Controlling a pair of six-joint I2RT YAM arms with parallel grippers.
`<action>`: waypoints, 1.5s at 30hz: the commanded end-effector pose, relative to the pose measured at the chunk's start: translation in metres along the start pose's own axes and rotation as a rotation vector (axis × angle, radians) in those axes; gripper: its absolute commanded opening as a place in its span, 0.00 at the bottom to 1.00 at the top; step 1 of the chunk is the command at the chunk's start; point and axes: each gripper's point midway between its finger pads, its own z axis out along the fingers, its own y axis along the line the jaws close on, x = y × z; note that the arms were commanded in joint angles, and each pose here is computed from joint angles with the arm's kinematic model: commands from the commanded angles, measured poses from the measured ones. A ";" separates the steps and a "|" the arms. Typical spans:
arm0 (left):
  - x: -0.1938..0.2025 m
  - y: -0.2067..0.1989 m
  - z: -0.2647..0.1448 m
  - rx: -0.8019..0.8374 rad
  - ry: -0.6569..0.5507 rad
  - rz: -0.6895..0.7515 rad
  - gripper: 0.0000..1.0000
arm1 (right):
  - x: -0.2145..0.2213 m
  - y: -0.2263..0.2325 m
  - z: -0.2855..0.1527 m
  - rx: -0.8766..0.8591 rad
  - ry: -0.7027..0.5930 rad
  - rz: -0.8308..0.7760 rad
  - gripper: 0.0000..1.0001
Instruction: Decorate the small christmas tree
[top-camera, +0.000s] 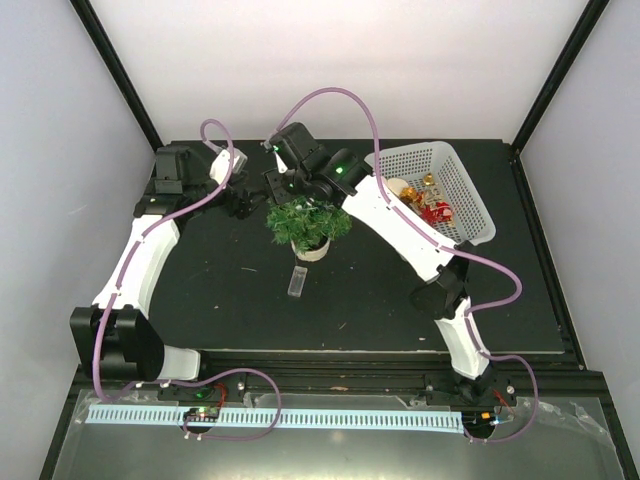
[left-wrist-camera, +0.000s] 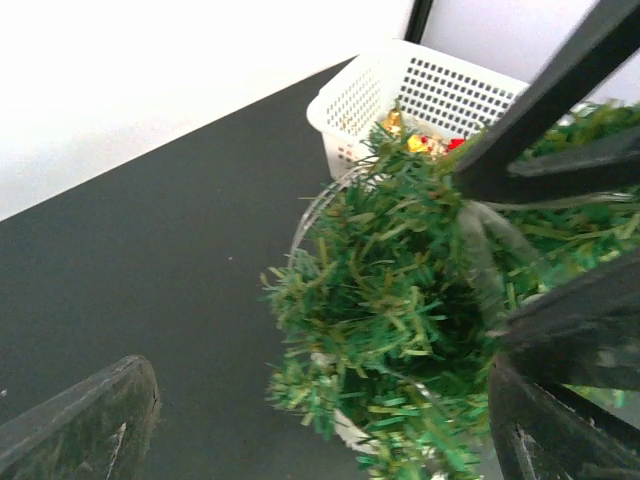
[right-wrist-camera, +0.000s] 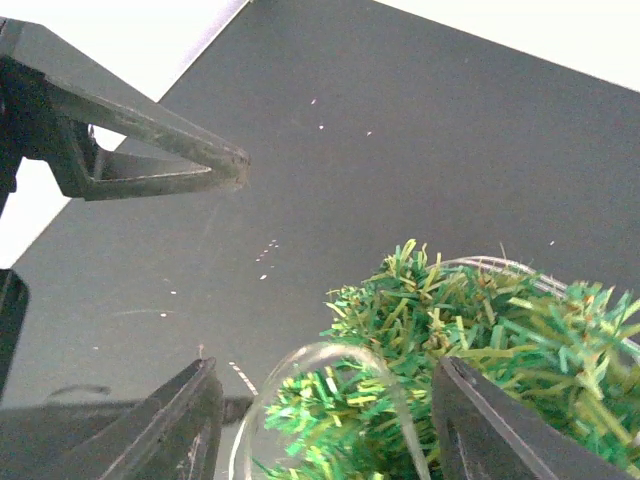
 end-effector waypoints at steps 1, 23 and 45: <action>-0.001 0.017 -0.005 -0.073 0.002 0.009 0.89 | -0.003 0.007 -0.018 -0.030 -0.009 0.005 0.66; -0.028 -0.011 -0.024 0.032 -0.087 0.045 0.82 | -0.025 0.000 -0.107 -0.055 -0.146 0.082 0.60; -0.075 -0.079 -0.009 0.312 -0.126 0.141 0.43 | 0.019 -0.061 -0.102 0.059 -0.070 0.268 0.12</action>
